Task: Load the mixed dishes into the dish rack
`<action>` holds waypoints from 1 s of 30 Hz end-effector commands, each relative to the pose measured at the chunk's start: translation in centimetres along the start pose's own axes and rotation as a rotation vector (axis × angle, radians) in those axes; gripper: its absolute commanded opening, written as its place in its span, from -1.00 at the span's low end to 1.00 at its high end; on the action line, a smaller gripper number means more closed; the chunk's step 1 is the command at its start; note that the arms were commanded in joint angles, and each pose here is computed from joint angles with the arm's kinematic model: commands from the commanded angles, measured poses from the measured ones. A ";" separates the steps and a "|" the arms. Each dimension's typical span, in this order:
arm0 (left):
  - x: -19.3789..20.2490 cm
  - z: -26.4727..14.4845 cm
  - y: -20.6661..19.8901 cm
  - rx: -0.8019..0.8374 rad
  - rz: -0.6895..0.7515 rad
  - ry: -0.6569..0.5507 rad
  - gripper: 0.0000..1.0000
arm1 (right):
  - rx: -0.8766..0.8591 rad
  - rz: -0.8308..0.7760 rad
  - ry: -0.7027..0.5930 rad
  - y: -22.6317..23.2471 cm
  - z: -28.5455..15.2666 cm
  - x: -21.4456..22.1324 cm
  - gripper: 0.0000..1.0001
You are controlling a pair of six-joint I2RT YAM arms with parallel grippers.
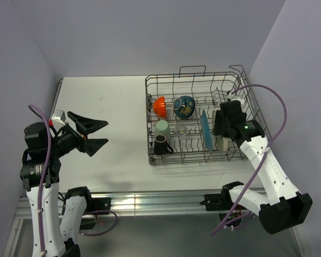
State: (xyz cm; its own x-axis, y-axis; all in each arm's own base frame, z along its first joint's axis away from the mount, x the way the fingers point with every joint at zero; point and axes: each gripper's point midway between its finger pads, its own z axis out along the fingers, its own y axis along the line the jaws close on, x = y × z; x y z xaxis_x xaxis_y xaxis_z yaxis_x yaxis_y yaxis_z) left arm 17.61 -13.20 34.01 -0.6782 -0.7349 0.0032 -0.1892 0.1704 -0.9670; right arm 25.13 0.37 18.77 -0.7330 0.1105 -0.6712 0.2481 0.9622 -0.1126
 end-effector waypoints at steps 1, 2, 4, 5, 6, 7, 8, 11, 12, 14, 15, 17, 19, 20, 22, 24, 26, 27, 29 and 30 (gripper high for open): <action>0.3 -0.3 -0.8 0.039 0.037 0.001 0.99 | -0.049 0.048 -0.104 0.0 -2.3 -2.7 0.46; 0.4 -0.4 -0.7 0.038 0.037 0.001 0.98 | -0.099 0.043 -0.117 0.8 -2.6 -3.1 0.50; 0.4 -0.4 -0.7 0.037 0.040 -0.002 0.98 | -0.159 0.045 -0.150 1.4 -3.7 -3.8 0.66; 0.3 -0.4 -0.7 0.034 0.038 -0.005 0.99 | -0.212 0.042 -0.148 2.2 -4.2 -3.9 0.69; 0.3 -0.4 -0.8 0.033 0.041 -0.007 0.98 | -0.244 0.045 -0.166 2.6 -4.9 -4.3 0.77; 0.2 -0.4 -0.7 0.028 0.046 -0.013 0.98 | -0.262 0.050 -0.176 2.7 -5.4 -4.6 0.82; 0.1 -0.4 -0.4 0.015 0.040 -0.013 0.98 | -0.269 0.063 -0.178 2.8 -5.7 -4.6 0.93; -0.1 -0.4 -0.2 -0.021 0.059 -0.022 0.98 | -0.276 0.080 -0.215 2.4 -7.1 -5.6 0.99; -0.2 -0.4 0.0 -0.034 0.083 -0.024 0.99 | -0.272 0.090 -0.237 2.1 -7.7 -6.3 1.00; -0.4 -0.4 0.0 -0.060 0.091 -0.028 0.98 | -0.262 0.094 -0.250 1.8 -8.1 -6.7 0.99; -0.5 -0.4 -0.1 -0.065 0.098 -0.031 0.99 | -0.250 0.103 -0.268 1.4 -8.6 -7.2 0.99; -0.8 -0.4 -0.2 -0.073 0.119 -0.033 0.99 | -0.243 0.112 -0.279 1.2 -8.9 -7.6 0.99; -1.2 -0.1 0.2 -0.099 0.128 -0.024 0.98 | -0.235 0.126 -0.301 0.8 -9.6 -8.3 0.99; -1.4 -0.1 0.2 -0.110 0.142 -0.028 0.98 | -0.221 0.131 -0.295 0.7 -9.4 -8.3 0.99; -1.8 0.1 1.3 -0.173 0.157 -0.010 0.98 | -0.206 0.134 -0.283 0.5 -9.4 -8.4 0.99; -2.3 0.3 2.1 -0.224 0.180 -0.004 0.98 | -0.205 0.128 -0.256 0.9 -9.0 -8.2 0.99; -2.5 0.6 2.5 -0.240 0.186 0.002 0.99 | -0.199 0.127 -0.233 0.9 -8.7 -7.9 0.99; -2.7 0.8 2.7 -0.245 0.180 0.002 0.99 | -0.201 0.126 -0.223 1.0 -8.5 -7.7 0.99; -2.8 1.4 2.7 -0.239 0.184 0.007 0.99 | -0.220 0.124 -0.228 1.2 -8.6 -7.5 0.99; -2.8 1.6 2.6 -0.234 0.169 0.003 0.98 | -0.227 0.122 -0.230 1.2 -8.7 -7.4 0.99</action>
State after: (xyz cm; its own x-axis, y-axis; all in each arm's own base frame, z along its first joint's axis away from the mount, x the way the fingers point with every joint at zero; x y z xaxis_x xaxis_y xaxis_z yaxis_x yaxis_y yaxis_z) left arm 20.05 -11.63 30.77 -0.7127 -0.6962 -0.0861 -0.2838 0.3983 -0.8723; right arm 25.76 3.01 29.32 -0.5544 0.1777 -0.8130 0.1559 0.9818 0.1082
